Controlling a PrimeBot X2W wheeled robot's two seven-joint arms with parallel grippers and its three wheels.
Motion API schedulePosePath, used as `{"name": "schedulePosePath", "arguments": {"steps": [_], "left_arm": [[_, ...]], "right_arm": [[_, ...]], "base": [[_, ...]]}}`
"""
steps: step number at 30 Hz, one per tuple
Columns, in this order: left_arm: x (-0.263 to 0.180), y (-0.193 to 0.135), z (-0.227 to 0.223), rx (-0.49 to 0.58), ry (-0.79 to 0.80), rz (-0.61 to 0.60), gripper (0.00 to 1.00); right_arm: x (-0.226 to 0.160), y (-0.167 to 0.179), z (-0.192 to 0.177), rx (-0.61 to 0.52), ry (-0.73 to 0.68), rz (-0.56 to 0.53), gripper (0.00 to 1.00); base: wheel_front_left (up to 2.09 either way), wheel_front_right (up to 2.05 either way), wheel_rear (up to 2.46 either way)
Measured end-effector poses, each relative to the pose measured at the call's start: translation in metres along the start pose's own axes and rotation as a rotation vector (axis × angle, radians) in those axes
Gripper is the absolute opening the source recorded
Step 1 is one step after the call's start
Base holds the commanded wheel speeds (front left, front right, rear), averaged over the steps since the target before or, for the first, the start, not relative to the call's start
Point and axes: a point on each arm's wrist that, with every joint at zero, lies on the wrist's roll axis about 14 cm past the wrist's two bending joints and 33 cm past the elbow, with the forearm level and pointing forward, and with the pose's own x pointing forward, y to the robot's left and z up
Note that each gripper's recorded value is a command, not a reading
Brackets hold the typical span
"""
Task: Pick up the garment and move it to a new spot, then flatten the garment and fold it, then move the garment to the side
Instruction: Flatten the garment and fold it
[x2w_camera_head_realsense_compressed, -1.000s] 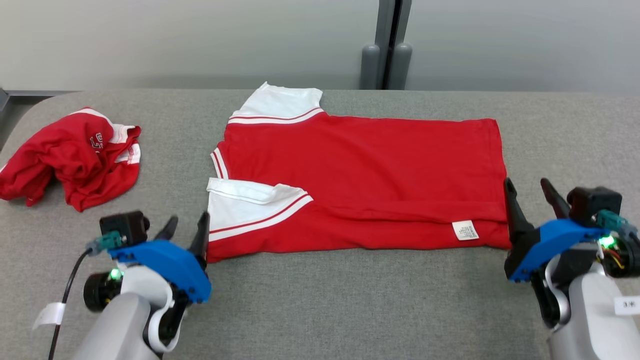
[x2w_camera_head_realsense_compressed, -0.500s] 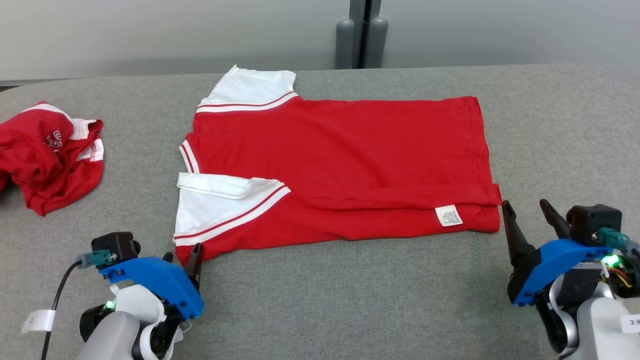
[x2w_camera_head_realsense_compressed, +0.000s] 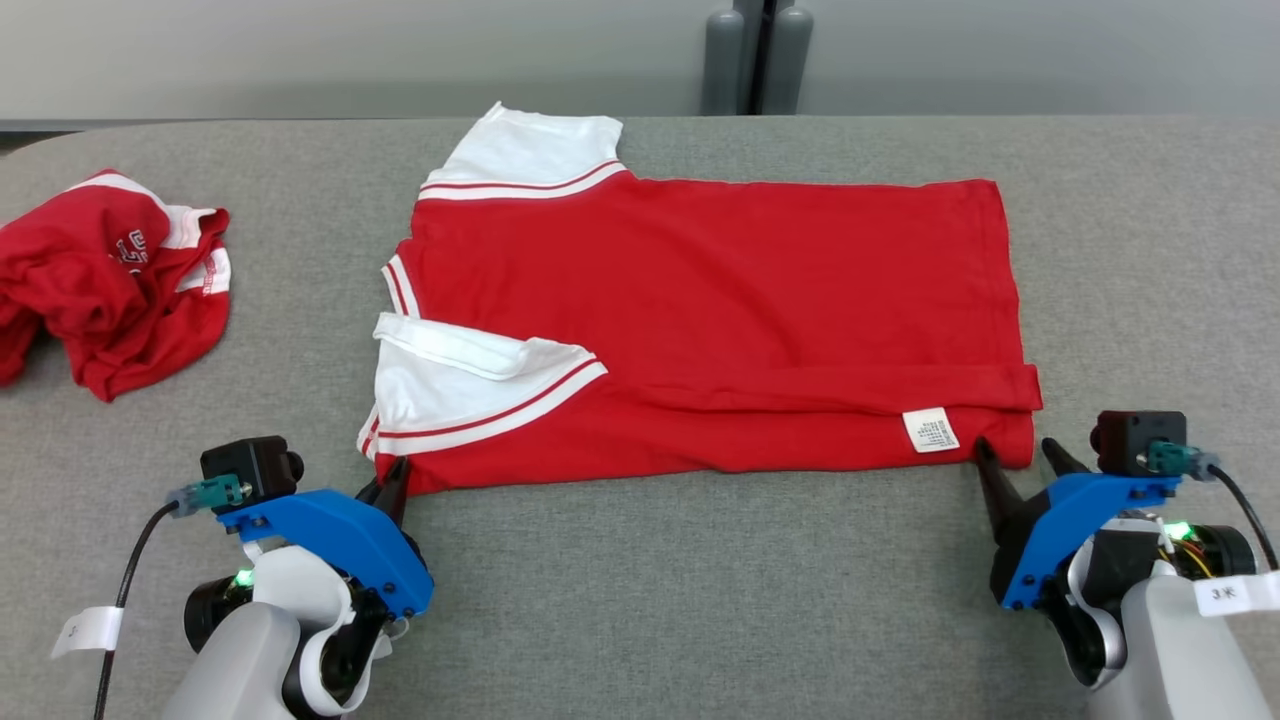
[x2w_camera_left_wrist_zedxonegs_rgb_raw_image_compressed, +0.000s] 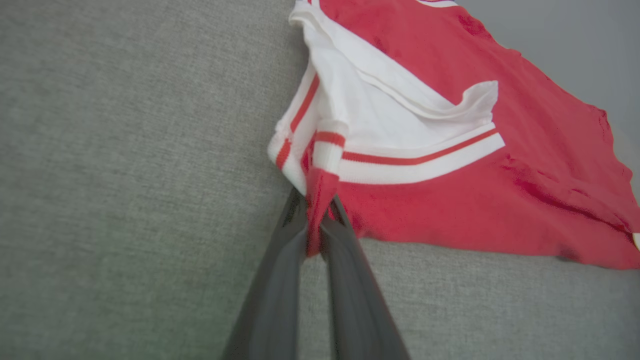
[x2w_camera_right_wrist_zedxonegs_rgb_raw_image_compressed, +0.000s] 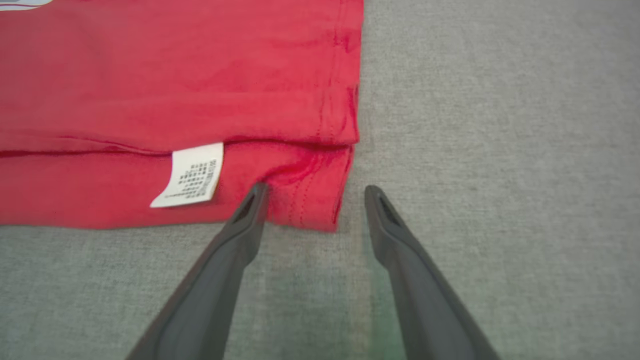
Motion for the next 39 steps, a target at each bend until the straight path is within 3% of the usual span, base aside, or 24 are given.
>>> {"name": "schedulePosePath", "arguments": {"steps": [1,3,4,6,7,21,38,39], "left_arm": [[-0.001,0.000,0.001,0.000,-0.007,-0.001,0.00],[-0.002,-0.001,0.004,-0.002,-0.018,-0.004,0.00],[-0.002,-0.002,0.004,-0.003,-0.022,-0.006,0.00],[-0.003,-0.003,0.006,-0.001,-0.031,-0.011,0.00],[-0.004,-0.005,0.008,0.003,-0.040,-0.014,0.00],[-0.025,-0.038,0.067,0.080,-0.223,-0.117,0.00],[-0.066,-0.021,-0.015,-0.013,-0.037,-0.064,0.00],[-0.065,-0.021,-0.016,-0.015,-0.033,-0.062,0.00]], "right_arm": [[0.003,0.002,-0.003,0.001,0.015,0.005,1.00],[0.009,0.005,-0.009,0.003,0.045,0.012,0.78],[0.011,0.007,-0.010,0.000,0.055,0.015,0.53],[0.015,0.009,-0.009,-0.011,0.062,0.018,0.25],[0.016,0.011,-0.008,-0.010,0.060,0.022,0.00],[0.003,0.007,0.061,0.042,-0.089,0.022,0.00],[-0.062,-0.018,-0.022,0.115,0.075,-0.016,0.00],[-0.064,-0.020,-0.022,0.117,0.072,-0.020,0.04]], "base": [[0.00,0.00,0.00],[0.00,0.00,0.00],[0.00,0.00,0.00],[0.00,0.00,0.00],[0.00,0.00,0.00],[0.00,0.00,0.00],[0.00,0.00,0.00],[0.00,0.00,0.00]]}}
